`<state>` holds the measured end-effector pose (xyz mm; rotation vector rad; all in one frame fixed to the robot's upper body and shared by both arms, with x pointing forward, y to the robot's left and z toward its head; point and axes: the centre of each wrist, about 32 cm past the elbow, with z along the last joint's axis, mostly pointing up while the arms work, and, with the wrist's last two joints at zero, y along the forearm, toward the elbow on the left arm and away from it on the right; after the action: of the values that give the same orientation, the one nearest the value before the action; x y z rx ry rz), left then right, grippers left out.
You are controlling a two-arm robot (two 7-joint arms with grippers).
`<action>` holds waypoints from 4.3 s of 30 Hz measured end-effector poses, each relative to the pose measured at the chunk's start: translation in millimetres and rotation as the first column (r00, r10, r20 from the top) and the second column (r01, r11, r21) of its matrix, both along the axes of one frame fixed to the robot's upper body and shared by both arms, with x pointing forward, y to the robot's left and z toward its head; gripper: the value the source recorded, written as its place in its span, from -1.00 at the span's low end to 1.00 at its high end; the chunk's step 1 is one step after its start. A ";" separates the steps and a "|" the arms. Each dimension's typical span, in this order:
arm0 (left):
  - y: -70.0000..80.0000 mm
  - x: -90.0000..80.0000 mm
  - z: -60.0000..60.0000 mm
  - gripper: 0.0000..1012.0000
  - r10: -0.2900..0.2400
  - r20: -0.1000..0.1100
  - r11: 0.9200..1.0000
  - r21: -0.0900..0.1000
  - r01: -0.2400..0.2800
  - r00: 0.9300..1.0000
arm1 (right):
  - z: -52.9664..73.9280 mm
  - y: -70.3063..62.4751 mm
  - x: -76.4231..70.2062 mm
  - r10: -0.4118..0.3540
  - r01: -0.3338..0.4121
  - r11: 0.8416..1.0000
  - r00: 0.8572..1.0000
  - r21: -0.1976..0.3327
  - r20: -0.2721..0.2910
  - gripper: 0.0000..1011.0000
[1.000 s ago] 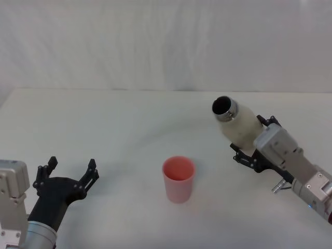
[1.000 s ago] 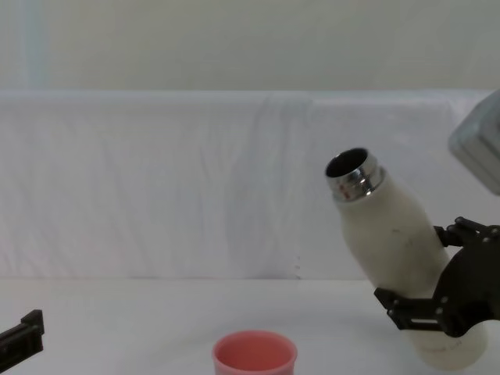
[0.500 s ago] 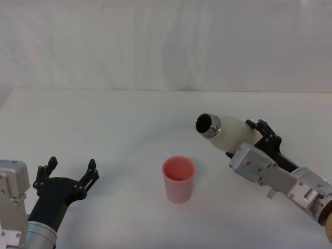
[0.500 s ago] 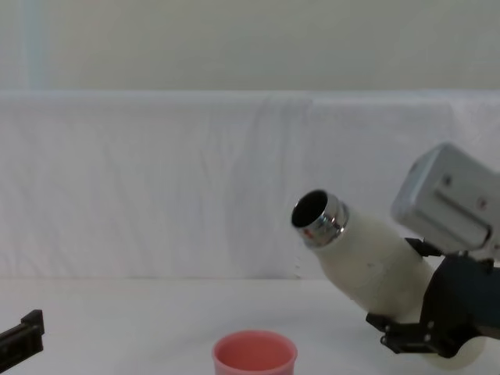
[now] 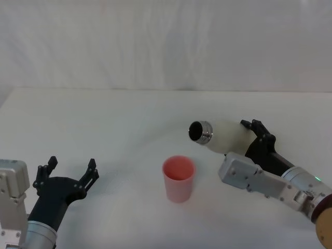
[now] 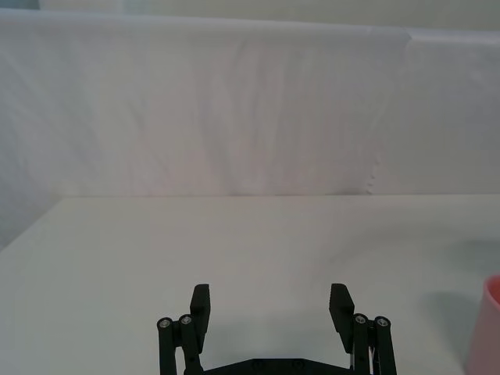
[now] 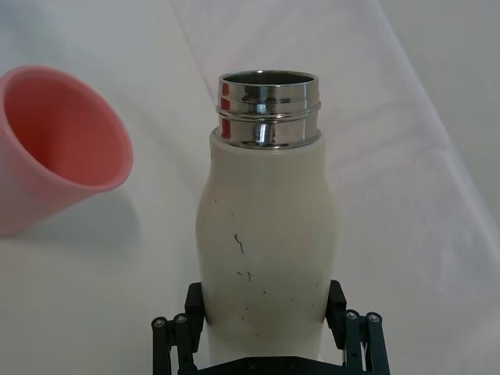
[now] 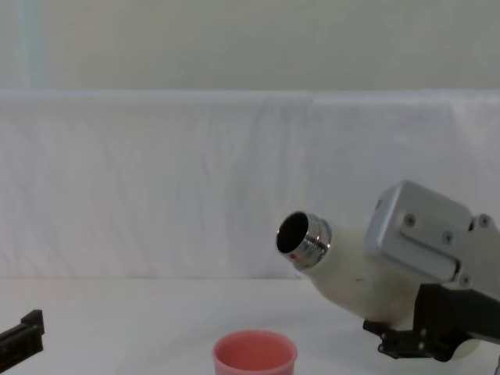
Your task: Grasp the thermos with one hand and pour water into the cup lid.
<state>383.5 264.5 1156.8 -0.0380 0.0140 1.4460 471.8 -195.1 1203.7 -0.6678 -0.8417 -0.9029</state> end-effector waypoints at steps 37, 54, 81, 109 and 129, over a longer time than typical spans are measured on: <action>0.0 0.0 0.0 0.98 0.000 0.000 1.000 0.000 0.000 1.000 | -6.8 7.3 0.0 0.016 0.002 0.979 0.996 -0.205 0.085 0.88; 0.0 0.0 0.0 0.98 0.000 0.000 1.000 0.000 0.000 1.000 | -7.8 9.0 0.6 0.022 0.004 0.966 0.995 -0.260 0.096 0.88; 0.0 0.0 0.0 0.98 0.000 0.000 1.000 0.000 0.000 1.000 | -7.5 9.3 0.6 0.039 0.007 0.940 0.991 -0.341 0.129 0.88; 0.0 0.0 0.0 0.98 0.000 0.000 1.000 0.000 0.000 1.000 | -4.1 12.8 2.1 0.068 -0.001 0.919 0.986 -0.395 0.155 0.88; 0.0 0.0 0.0 0.98 0.000 0.000 1.000 0.000 0.000 1.000 | 0.6 12.5 1.6 0.070 0.003 0.913 0.984 -0.408 0.164 0.88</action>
<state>383.5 264.5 1156.8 -0.0380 0.0140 1.4460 473.4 -182.6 1204.4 -0.9414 -1.2158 -0.7668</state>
